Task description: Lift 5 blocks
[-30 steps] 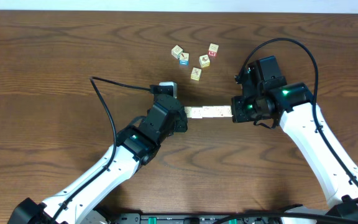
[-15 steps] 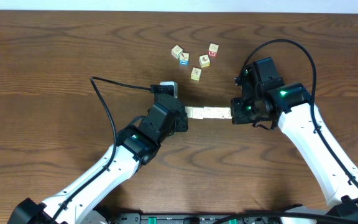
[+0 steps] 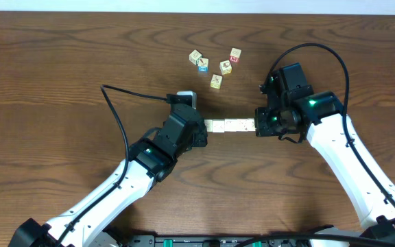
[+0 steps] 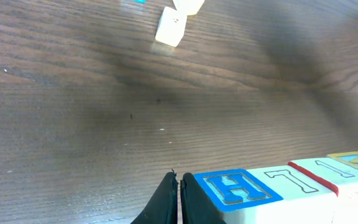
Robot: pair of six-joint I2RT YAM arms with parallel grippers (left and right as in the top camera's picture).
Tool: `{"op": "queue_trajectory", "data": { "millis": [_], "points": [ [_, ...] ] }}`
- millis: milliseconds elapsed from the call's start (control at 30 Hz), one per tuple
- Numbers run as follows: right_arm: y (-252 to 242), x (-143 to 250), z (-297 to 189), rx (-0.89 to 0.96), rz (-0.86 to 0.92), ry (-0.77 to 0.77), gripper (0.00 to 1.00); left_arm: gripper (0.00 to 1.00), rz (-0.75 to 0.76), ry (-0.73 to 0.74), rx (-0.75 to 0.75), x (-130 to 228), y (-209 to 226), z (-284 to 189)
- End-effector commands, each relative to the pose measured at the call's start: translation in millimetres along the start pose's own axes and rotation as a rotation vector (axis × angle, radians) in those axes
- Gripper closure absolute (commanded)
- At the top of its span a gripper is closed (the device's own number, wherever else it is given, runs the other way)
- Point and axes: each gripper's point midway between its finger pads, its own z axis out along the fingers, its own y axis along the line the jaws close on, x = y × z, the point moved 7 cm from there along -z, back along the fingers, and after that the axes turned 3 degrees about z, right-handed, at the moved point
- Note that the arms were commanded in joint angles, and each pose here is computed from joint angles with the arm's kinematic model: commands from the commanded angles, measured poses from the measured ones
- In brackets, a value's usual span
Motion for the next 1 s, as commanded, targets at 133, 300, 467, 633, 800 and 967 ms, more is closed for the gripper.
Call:
{"op": "queue_trajectory", "data": {
  "millis": [133, 300, 467, 633, 800, 967],
  "points": [
    [72, 13, -17, -0.422, -0.108, 0.093, 0.99, 0.93, 0.099, 0.065, 0.41, -6, -78, -30],
    [72, 13, -17, -0.422, -0.102, 0.094, 0.99, 0.93, 0.103, 0.068, 0.412, -4, -80, -30],
    [72, 13, -13, -0.418, -0.101, 0.106, 0.99, 0.93, 0.104, 0.07, 0.411, -4, -80, -29],
    [75, 15, -4, -0.411, -0.104, 0.136, 0.99, 0.93, 0.102, 0.082, 0.403, -2, -79, -25],
    [76, 14, -1, -0.409, -0.108, 0.136, 0.99, 0.93, 0.102, 0.081, 0.405, -2, -79, -25],
    [76, 13, 0, -0.398, -0.101, 0.132, 0.99, 0.93, 0.101, 0.09, 0.398, 0, -78, -22]
  ]
}}
